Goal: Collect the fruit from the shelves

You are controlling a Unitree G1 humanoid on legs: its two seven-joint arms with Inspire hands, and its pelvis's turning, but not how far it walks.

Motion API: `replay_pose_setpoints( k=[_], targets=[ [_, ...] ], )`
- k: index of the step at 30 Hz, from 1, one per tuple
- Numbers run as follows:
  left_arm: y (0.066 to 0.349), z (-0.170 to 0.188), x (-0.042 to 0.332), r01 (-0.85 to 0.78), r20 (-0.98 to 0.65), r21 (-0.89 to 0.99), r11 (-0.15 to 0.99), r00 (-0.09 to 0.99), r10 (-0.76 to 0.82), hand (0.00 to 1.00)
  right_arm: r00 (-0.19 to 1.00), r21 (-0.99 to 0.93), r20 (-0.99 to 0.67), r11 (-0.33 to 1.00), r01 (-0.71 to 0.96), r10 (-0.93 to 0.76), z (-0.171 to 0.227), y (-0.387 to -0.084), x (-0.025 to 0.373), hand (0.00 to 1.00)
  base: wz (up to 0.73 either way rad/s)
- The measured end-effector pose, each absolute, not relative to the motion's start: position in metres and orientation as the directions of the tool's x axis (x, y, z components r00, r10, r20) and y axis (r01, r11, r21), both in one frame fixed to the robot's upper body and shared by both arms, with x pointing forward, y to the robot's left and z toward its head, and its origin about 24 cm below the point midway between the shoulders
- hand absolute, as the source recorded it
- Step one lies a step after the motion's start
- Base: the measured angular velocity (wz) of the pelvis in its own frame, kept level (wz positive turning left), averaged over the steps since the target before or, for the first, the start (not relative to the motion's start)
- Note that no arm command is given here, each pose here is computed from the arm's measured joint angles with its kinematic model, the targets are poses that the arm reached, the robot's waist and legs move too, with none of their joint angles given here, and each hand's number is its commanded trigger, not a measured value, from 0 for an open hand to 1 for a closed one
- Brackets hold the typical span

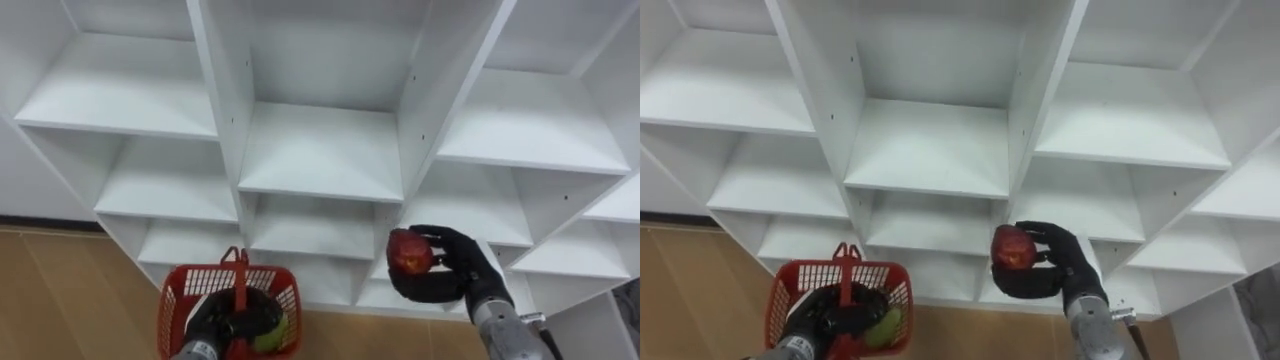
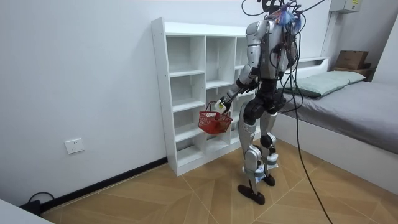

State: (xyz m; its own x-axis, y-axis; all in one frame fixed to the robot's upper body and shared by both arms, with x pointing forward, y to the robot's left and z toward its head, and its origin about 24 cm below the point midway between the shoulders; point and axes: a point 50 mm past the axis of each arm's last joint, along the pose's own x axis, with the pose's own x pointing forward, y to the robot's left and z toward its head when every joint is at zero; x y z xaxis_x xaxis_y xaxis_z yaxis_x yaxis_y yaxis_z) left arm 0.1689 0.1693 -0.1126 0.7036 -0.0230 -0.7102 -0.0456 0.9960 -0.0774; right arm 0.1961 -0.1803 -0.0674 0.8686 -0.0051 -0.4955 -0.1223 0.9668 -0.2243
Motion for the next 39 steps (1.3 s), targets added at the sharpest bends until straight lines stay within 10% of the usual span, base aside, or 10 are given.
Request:
replay_pose_setpoints(
  k=[39],
  targets=[
    [0.147, -0.109, 0.179, 0.057, -0.688, -0.082, 0.995, 0.719, -0.098, 1.00, 0.800, -0.360, -0.541, 0.789, -0.498, 0.259, -0.073, -0.131, 0.197, 1.00, -0.01]
  ],
)
